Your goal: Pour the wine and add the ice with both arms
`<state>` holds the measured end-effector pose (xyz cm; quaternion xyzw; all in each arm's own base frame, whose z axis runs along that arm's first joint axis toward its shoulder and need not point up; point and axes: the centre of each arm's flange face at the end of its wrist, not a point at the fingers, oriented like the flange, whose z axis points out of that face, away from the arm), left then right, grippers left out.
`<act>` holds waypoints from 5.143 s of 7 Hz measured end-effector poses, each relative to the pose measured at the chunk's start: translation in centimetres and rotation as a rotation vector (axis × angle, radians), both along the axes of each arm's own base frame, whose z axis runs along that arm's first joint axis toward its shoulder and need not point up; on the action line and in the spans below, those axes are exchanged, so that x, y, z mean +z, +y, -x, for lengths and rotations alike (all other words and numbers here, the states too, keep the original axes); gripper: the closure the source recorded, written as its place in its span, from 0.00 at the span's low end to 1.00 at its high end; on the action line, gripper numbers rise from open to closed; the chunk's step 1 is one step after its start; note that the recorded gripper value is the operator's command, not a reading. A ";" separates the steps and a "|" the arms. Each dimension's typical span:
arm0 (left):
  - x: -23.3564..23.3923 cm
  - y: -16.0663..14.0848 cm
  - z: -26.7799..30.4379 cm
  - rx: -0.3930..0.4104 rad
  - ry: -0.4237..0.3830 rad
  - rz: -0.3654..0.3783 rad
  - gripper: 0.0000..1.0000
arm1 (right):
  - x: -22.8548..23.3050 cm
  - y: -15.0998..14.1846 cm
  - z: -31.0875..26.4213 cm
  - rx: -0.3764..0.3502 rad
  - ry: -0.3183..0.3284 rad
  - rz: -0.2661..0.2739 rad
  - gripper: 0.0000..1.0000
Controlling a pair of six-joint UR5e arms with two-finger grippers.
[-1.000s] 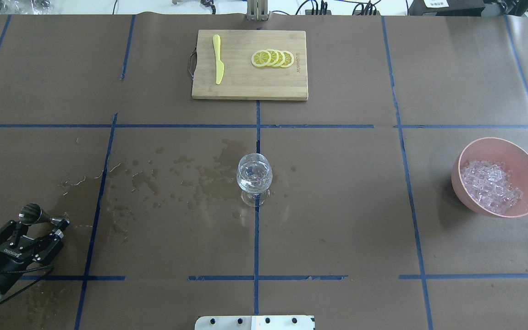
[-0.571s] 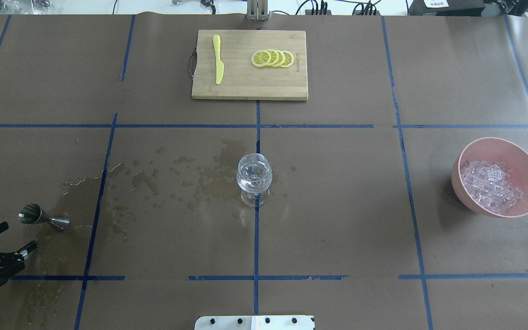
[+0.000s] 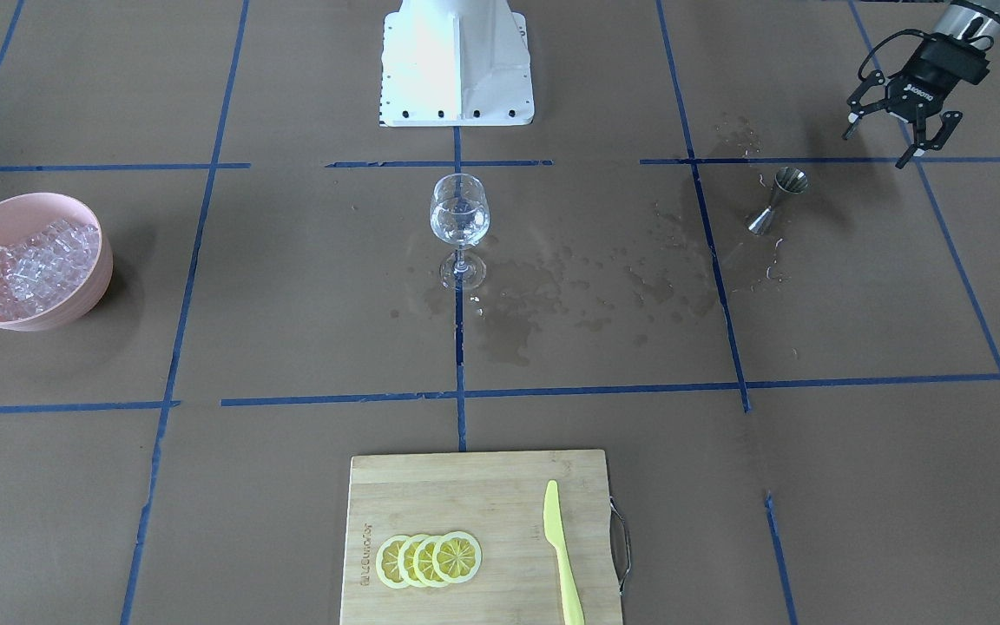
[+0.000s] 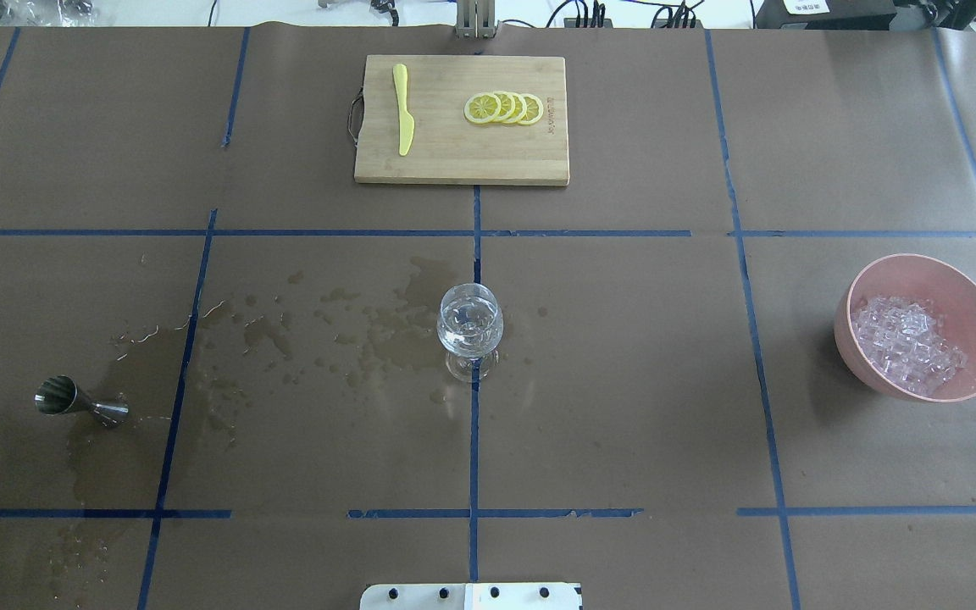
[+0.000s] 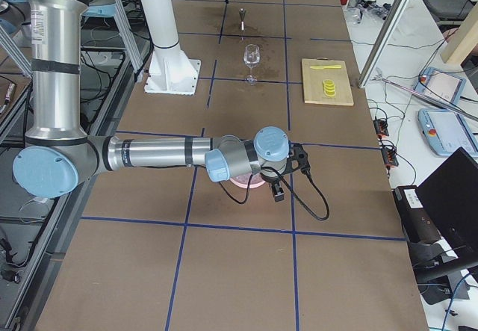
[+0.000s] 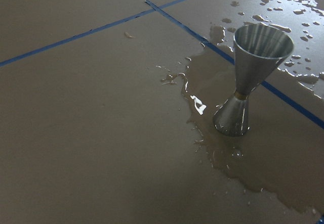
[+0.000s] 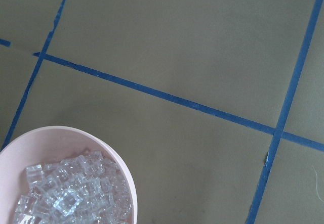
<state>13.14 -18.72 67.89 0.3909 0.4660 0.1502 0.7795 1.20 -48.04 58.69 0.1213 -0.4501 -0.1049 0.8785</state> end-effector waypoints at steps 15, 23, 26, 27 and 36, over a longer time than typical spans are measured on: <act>-6.9 -30.2 7.7 -0.180 -0.082 0.426 0.00 | -3.7 4.7 20.3 0.090 0.187 0.367 0.25; -6.1 -28.9 8.1 -0.194 -0.065 0.421 0.00 | -10.8 4.2 18.4 0.127 0.097 0.263 1.00; -6.2 -28.6 8.1 -0.193 -0.051 0.399 0.00 | -23.9 3.3 21.2 0.239 -0.086 0.264 1.00; -6.3 -28.6 8.1 -0.192 -0.048 0.394 0.00 | -28.9 3.6 25.4 0.269 -0.156 0.324 1.00; -6.2 -28.5 8.1 -0.191 -0.044 0.383 0.00 | -49.9 10.6 47.1 0.421 -0.291 0.507 0.01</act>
